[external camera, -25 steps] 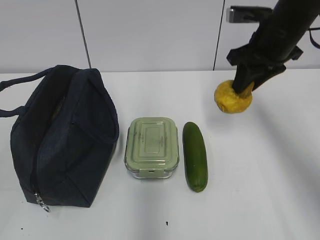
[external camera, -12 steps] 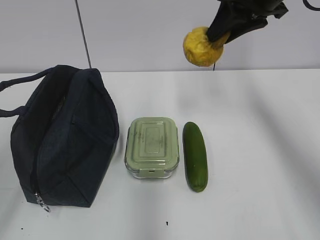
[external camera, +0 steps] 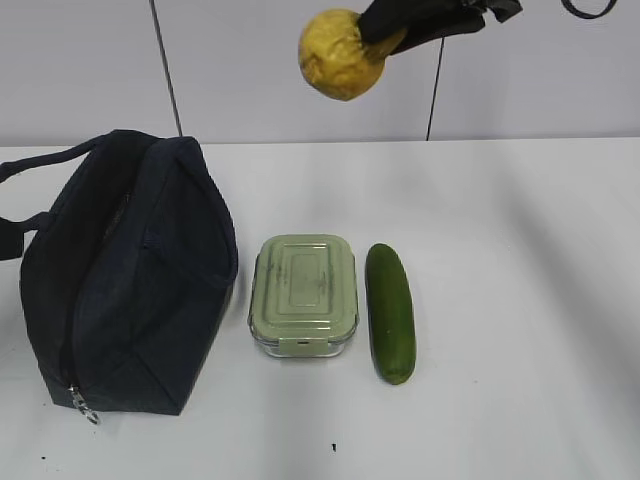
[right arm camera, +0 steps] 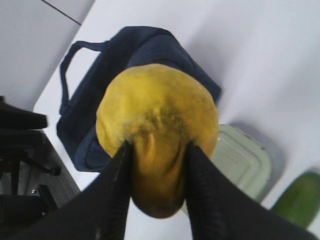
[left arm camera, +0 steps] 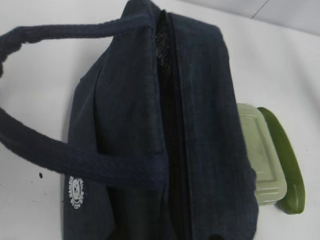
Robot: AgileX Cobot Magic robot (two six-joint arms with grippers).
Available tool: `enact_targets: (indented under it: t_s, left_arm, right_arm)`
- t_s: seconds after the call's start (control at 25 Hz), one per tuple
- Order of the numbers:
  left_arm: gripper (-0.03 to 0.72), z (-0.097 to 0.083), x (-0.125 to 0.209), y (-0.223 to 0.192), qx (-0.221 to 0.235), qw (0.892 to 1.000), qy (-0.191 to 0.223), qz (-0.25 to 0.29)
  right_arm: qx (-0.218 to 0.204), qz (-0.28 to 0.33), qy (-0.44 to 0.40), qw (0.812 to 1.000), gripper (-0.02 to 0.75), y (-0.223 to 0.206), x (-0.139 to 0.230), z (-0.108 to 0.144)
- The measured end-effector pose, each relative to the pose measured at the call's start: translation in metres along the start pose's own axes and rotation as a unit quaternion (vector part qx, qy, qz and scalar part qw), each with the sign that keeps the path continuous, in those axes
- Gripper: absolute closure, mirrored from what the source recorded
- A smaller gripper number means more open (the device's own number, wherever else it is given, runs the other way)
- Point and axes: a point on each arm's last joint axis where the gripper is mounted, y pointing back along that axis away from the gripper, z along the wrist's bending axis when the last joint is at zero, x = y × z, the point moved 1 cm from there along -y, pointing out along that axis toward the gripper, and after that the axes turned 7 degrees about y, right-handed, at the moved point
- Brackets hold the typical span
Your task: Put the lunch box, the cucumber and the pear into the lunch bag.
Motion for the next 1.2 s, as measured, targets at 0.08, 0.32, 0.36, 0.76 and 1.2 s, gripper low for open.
enact_targets:
  t_s: [0.08, 0.32, 0.36, 0.76, 1.2]
  left_arm:
    - [0.384, 0.005, -0.009, -0.014, -0.001, 1.0, 0.005, 0.028]
    - [0.379, 0.02, -0.019, -0.053, -0.004, 0.994, 0.033, 0.104]
    - [0.382, 0.021, -0.017, -0.057, -0.002, 0.992, 0.038, 0.118]
    - [0.66, 0.023, -0.01, -0.063, 0.007, 0.986, 0.044, 0.16]
    - [0.701, 0.006, -0.016, -0.063, 0.083, 0.982, 0.089, 0.141]
  right_arm:
    - [-0.027, -0.01, 0.016, 0.999, 0.475, -0.005, -0.003, 0.011]
    - [-0.077, 0.001, 0.064, 0.995, 0.475, -0.028, -0.005, 0.048]
    - [-0.084, 0.005, 0.072, 0.994, 0.475, -0.033, -0.005, 0.055]
    - [-0.163, 0.002, 0.038, 0.986, 0.475, -0.095, -0.003, 0.074]
    - [-0.171, -0.042, 0.011, 0.984, 0.475, -0.173, 0.006, 0.05]
